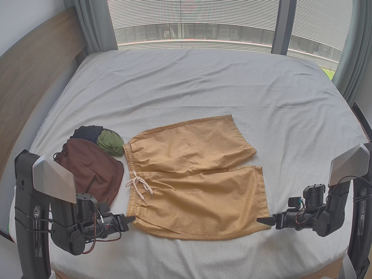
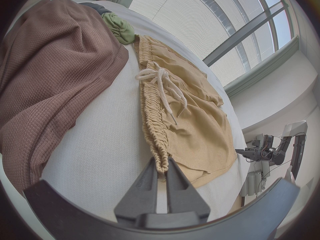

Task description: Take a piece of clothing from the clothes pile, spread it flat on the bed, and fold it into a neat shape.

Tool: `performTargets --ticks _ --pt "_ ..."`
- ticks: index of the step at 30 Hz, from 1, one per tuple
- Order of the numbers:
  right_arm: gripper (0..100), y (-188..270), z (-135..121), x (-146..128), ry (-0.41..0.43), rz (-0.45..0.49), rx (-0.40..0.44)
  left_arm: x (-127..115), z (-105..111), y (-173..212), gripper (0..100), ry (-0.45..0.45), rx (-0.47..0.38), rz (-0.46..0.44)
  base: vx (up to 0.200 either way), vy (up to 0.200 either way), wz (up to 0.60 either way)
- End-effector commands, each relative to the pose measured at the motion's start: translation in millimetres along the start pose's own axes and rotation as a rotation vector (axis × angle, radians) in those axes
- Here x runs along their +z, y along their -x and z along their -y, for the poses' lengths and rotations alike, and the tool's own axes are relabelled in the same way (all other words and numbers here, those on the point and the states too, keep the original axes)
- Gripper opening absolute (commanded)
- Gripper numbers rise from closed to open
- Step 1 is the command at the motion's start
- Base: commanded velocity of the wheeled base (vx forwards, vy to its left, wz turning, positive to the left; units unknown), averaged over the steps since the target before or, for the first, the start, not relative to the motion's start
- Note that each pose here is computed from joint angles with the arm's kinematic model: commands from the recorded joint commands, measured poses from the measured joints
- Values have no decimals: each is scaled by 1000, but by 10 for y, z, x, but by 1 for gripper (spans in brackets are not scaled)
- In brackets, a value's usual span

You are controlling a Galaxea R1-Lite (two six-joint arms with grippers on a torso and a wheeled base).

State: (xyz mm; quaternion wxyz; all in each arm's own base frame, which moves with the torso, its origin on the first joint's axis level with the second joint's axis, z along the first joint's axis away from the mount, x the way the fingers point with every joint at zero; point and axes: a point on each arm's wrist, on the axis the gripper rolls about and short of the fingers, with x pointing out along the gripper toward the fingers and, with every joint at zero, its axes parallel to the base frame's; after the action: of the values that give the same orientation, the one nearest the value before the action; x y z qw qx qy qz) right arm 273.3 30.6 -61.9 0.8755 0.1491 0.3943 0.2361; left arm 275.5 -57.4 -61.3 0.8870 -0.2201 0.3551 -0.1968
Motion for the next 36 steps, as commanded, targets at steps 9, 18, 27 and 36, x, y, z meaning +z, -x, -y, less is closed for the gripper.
performTargets --ticks 9,18,27,36 --pt "100 33 -53 -1 -4 -9 42 -8 -1 -7 0 1 0 -3 0 0 0" --pt "100 37 -131 -70 -18 -46 68 -4 1 -5 0 -1 -1 -2 0 0 0" --pt "0 24 -150 -85 -19 -52 73 -1 1 -7 0 -4 -1 0 0 0 0" --pt "0 29 -139 -80 -21 -47 70 -2 -1 -11 0 -4 -1 0 0 0 0"
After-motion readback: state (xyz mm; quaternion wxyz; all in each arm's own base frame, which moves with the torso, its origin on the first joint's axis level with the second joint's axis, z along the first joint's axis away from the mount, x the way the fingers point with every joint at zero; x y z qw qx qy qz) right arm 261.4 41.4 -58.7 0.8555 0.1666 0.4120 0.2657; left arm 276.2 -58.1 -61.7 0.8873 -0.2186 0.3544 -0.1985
